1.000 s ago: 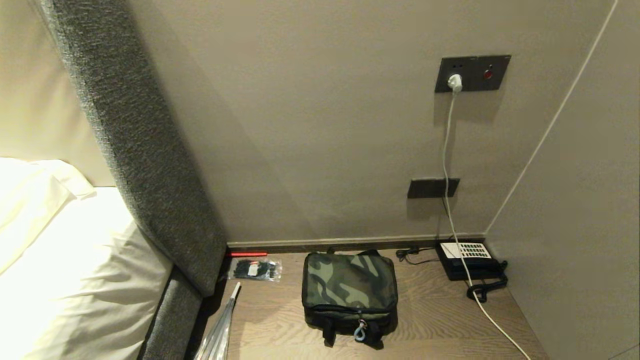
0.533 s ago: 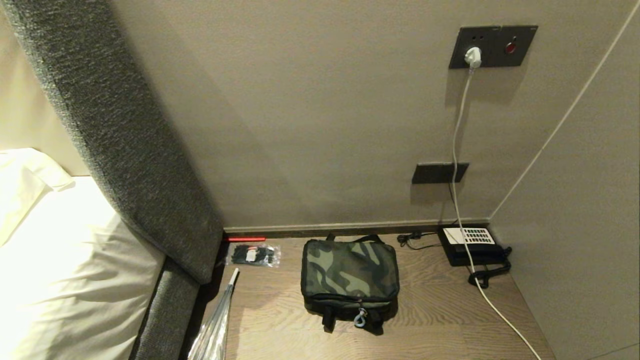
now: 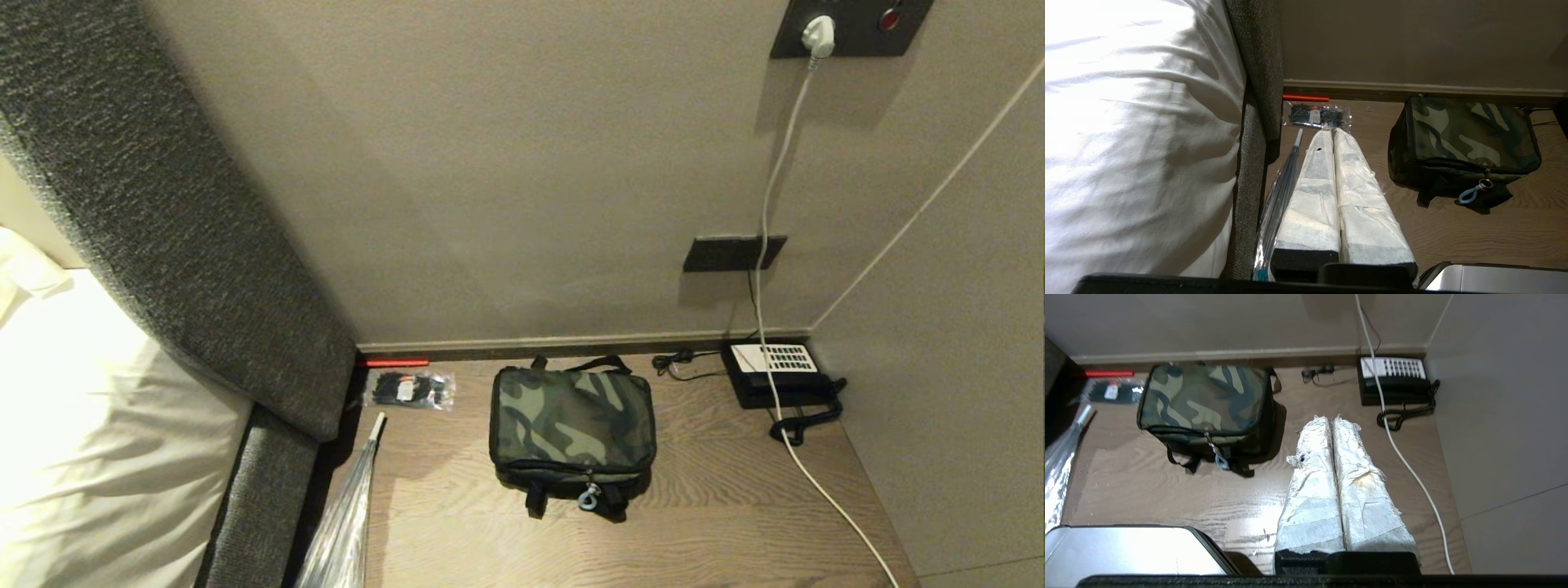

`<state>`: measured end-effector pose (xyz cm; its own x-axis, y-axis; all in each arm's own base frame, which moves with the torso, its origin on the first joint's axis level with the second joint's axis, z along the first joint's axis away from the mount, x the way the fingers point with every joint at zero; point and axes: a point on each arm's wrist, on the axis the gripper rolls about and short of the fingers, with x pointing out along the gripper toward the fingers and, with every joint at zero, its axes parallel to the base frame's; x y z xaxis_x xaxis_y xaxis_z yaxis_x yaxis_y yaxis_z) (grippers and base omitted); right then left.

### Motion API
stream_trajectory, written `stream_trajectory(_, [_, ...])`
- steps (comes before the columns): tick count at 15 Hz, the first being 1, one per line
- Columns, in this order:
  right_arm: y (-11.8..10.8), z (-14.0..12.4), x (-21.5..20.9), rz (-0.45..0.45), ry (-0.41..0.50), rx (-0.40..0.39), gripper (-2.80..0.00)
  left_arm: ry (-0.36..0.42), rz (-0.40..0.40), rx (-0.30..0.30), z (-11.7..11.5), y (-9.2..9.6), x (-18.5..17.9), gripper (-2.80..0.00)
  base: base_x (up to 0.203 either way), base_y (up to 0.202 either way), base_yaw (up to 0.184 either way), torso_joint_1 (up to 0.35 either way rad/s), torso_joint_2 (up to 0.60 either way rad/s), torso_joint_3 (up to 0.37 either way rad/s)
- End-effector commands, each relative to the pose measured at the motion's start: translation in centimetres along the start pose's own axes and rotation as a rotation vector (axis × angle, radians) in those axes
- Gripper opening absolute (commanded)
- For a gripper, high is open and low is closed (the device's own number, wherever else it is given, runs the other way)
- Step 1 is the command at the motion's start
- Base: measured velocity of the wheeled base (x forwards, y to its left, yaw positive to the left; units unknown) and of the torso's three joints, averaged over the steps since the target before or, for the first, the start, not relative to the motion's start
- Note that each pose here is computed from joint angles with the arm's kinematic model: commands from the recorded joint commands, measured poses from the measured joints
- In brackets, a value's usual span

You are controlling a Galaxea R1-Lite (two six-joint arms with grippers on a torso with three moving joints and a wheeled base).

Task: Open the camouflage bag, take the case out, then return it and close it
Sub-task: Open the top of the storage box

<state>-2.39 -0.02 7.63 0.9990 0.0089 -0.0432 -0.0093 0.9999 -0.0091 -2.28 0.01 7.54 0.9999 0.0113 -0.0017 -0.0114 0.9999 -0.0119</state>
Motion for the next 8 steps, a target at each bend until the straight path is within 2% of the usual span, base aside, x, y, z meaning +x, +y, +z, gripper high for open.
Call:
stream_trajectory(1, [0.0, 0.0, 0.01, 0.0, 0.001, 0.0, -2.8, 0.001, 0.001, 0.0, -0.09, 0.0, 0.01, -2.8, 0.0, 0.0, 0.0, 0.0, 0.0, -0.193])
stream_trajectory(8, [0.0, 0.0, 0.0, 0.0, 0.0, 0.0, -2.8, 0.003, 0.001, 0.0, -0.09, 0.0, 0.02, -2.8, 0.0, 0.0, 0.0, 0.003, 0.0, -0.196])
